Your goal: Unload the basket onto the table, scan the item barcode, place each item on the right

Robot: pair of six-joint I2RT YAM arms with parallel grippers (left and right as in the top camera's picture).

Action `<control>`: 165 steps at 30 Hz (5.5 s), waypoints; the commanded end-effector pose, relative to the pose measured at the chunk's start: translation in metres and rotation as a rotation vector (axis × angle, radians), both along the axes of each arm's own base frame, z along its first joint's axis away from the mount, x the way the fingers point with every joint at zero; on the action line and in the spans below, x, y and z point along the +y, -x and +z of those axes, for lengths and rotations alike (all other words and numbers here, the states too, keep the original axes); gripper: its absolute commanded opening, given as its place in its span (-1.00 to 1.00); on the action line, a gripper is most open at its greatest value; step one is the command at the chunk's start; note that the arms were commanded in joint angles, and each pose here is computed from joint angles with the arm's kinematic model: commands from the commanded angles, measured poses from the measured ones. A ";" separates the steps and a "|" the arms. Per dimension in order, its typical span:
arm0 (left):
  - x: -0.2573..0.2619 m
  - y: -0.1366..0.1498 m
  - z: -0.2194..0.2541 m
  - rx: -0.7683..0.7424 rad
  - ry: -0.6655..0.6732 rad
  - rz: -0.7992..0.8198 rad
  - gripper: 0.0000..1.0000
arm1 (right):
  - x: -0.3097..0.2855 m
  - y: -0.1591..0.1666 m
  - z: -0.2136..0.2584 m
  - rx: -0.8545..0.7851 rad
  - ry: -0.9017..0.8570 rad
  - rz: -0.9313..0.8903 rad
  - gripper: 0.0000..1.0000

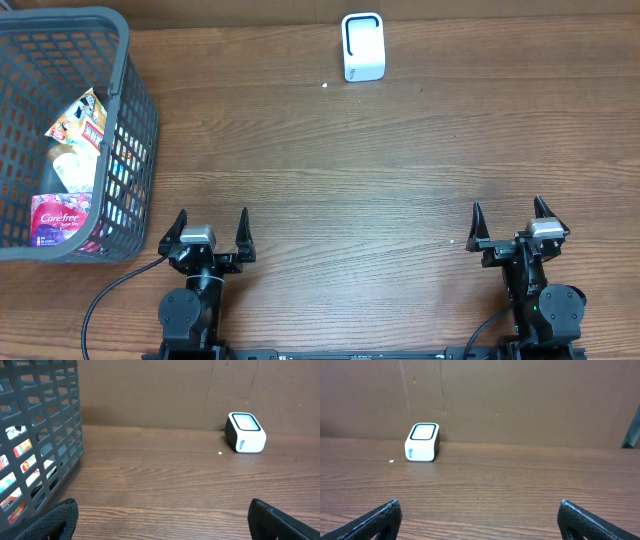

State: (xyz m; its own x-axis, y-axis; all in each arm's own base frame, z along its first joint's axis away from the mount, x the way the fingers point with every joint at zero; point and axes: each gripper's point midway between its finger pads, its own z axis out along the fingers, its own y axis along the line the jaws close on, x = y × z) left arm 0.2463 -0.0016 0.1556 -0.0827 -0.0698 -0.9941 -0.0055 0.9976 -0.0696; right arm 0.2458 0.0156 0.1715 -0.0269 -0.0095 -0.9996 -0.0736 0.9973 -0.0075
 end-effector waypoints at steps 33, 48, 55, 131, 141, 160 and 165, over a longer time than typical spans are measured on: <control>0.001 0.000 0.000 -0.006 -0.016 0.005 0.99 | -0.002 0.000 -0.002 -0.003 0.001 -0.011 1.00; 0.001 0.000 0.000 -0.006 -0.016 0.004 0.99 | -0.002 0.000 -0.002 -0.003 0.001 -0.011 1.00; 0.001 0.000 0.000 -0.006 -0.016 0.005 0.99 | -0.002 0.000 -0.002 -0.003 0.001 -0.011 1.00; 0.075 -0.034 0.312 0.457 -0.009 0.266 0.99 | -0.002 0.000 -0.002 -0.004 0.001 -0.011 1.00; 0.180 -0.070 0.242 0.702 0.437 0.455 1.00 | -0.002 0.000 -0.002 -0.003 0.001 -0.011 1.00; 0.275 -0.027 0.123 0.895 0.870 1.223 0.99 | -0.002 0.000 -0.002 -0.003 0.001 -0.011 1.00; 0.263 -0.042 0.082 1.016 0.920 1.182 1.00 | -0.002 0.000 -0.002 -0.003 0.001 -0.011 1.00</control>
